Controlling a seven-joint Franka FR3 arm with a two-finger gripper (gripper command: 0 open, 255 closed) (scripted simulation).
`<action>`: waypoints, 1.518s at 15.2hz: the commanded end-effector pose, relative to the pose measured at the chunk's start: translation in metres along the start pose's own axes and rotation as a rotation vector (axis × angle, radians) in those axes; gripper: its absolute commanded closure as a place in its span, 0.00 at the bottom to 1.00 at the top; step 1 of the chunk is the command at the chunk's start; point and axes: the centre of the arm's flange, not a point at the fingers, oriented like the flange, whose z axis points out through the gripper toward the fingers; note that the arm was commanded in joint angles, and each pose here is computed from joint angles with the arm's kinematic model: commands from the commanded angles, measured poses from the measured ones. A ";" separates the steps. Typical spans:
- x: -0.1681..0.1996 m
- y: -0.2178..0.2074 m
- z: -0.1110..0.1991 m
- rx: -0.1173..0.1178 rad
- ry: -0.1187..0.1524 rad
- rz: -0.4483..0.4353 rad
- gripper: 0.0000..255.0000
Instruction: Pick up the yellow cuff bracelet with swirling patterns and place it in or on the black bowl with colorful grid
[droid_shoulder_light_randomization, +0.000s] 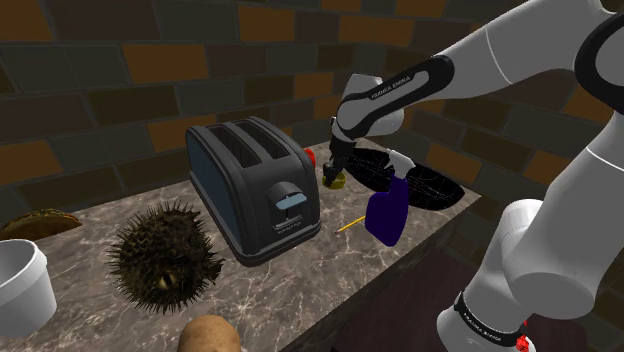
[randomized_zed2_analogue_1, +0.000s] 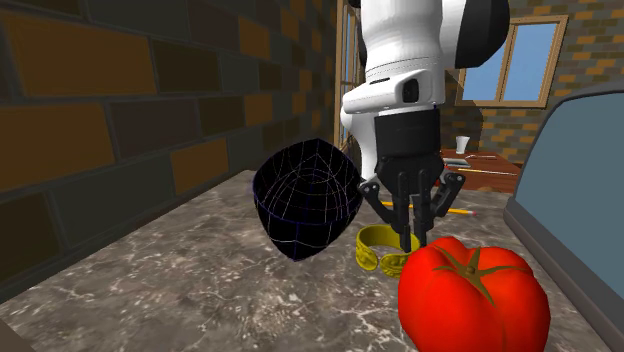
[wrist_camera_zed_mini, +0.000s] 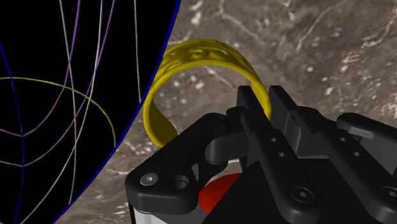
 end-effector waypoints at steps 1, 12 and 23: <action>0.000 0.000 0.001 0.000 -0.002 0.001 1.00; 0.007 -0.004 -0.046 0.000 -0.001 0.001 1.00; 0.016 -0.010 -0.103 0.000 -0.001 0.001 1.00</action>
